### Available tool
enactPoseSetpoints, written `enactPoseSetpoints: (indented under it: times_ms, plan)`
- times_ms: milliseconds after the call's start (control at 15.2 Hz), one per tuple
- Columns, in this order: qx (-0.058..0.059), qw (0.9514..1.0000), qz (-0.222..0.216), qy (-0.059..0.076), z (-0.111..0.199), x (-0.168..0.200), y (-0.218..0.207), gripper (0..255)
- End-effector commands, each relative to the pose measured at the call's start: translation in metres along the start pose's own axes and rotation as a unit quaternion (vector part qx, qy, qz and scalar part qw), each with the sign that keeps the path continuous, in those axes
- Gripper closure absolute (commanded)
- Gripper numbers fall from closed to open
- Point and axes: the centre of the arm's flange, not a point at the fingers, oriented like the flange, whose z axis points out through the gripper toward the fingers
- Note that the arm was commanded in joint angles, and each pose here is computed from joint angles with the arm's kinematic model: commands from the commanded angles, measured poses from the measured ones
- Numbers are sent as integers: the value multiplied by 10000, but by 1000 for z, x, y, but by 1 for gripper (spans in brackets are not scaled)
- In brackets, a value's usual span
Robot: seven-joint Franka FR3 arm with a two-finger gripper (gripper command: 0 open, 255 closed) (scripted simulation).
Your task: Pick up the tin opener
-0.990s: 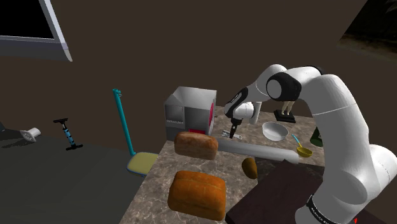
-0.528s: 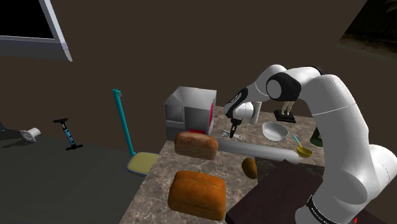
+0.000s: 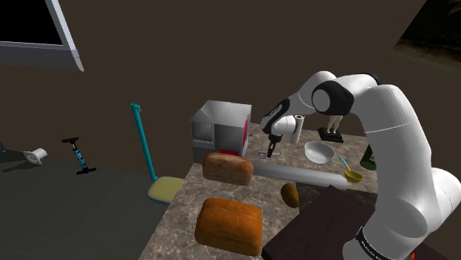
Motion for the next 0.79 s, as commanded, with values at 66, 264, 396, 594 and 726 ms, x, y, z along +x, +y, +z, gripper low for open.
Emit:
enactPoseSetpoints:
  times_ms: [66,264,396,594,726]
  plan:
    - [0,10000,1,-1,-16,2,0,255]
    - [0,10000,1,-1,-31,3,-1,255]
    - [0,10000,1,-1,-42,4,-1,255]
    - [0,10000,1,-1,-58,6,-1,255]
    - [0,10000,1,-1,-58,6,-1,255]
